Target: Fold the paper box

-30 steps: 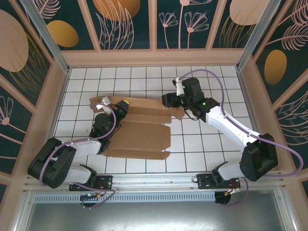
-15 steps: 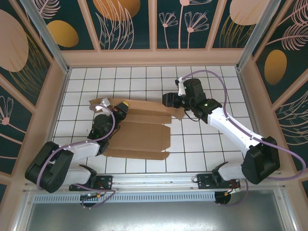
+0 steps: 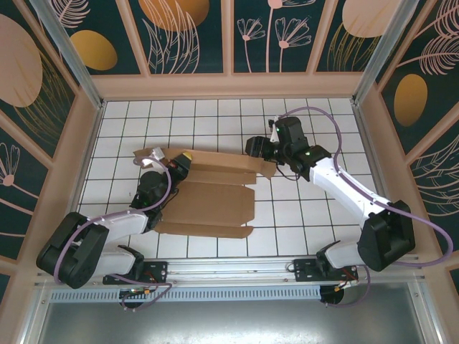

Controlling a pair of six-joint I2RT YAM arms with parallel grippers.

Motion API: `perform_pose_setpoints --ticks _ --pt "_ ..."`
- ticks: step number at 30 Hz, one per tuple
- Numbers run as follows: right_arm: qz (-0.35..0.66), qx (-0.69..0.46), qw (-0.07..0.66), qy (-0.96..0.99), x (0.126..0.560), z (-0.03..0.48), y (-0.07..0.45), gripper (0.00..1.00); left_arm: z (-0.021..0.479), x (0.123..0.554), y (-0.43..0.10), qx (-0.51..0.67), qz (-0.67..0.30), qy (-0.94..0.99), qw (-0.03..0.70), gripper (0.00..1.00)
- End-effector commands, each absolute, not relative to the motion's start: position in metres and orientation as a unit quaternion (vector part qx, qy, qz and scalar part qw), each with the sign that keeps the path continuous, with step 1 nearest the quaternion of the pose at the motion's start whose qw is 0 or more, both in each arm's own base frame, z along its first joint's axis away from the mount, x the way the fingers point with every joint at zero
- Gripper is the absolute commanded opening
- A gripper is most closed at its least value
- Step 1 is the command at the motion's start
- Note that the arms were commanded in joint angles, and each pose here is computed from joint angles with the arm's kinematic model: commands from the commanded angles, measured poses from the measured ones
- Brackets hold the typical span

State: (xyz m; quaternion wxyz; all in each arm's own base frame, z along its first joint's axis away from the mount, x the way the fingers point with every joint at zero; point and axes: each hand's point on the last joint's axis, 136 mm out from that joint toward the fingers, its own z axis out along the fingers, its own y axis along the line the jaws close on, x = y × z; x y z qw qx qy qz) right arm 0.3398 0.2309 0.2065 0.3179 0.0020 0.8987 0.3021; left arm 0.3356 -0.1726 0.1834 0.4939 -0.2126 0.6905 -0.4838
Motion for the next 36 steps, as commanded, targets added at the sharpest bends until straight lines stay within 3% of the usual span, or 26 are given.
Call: perform_pose_setpoints --ticks 1,36 --pt "0.316 0.036 0.32 0.892 0.341 0.215 0.229 0.7 0.172 0.328 -0.175 -0.191 -0.47 0.709 0.489 0.0" --pt "0.323 -0.013 0.253 0.912 0.317 0.188 0.262 0.72 0.134 0.342 -0.166 -0.302 -0.433 0.739 0.418 0.0"
